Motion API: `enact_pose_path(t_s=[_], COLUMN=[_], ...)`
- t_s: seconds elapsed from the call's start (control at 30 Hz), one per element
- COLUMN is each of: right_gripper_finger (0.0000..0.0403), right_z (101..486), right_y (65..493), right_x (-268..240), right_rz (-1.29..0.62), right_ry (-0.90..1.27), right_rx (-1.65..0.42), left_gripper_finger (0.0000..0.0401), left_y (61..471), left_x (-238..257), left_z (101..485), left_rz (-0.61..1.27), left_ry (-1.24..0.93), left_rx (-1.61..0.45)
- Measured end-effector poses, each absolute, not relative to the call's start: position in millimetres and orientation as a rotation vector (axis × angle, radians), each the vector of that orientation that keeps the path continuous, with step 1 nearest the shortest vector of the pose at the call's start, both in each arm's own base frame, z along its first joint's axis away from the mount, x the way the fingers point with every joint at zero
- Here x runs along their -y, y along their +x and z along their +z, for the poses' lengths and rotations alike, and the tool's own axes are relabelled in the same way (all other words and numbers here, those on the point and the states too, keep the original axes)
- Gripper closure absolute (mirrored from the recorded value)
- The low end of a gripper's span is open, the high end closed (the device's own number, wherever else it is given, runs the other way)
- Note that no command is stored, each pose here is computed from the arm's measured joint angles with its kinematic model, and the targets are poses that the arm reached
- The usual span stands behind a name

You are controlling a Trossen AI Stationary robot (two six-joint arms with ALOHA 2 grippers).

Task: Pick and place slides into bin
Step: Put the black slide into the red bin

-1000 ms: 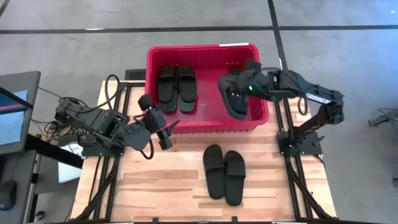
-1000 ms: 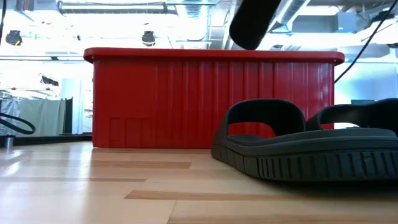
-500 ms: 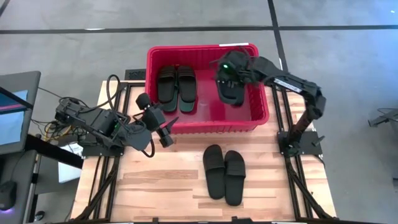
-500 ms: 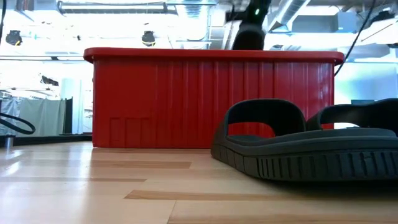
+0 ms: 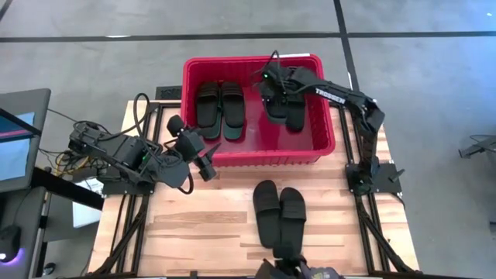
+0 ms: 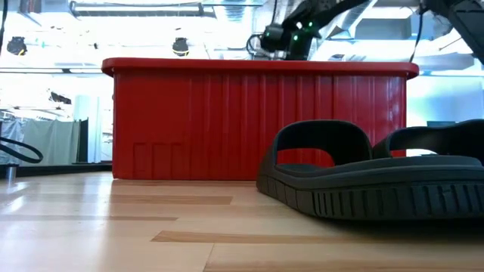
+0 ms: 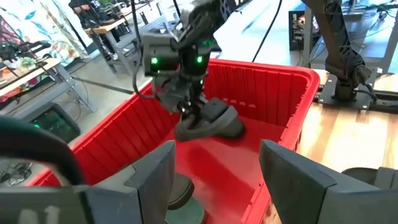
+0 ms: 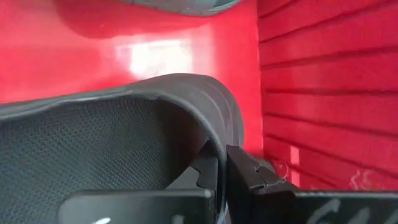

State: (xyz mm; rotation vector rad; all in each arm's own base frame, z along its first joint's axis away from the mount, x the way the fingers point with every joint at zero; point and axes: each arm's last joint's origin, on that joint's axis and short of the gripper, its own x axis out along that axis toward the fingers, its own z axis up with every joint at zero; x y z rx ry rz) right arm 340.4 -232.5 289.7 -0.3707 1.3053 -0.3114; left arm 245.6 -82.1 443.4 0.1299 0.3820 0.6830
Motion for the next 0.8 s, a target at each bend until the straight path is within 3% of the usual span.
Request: enact_pose_path(t_s=[0.33,0.8], right_gripper_finger=[0.0402,0.0402], right_z=[254,254], right_y=[351,339], right_x=[254,281], right_rz=[-0.240,-0.327], right_ry=[-0.410,-0.407], right_rx=[-1.351,-1.302], left_gripper_finger=[0.0181,0.0181], left_y=[247,250], left_x=[78,69], left_z=[444,444], left_rz=[0.709,0.740], left_ry=[0.092,0.089], left_rx=[-0.364,-0.372])
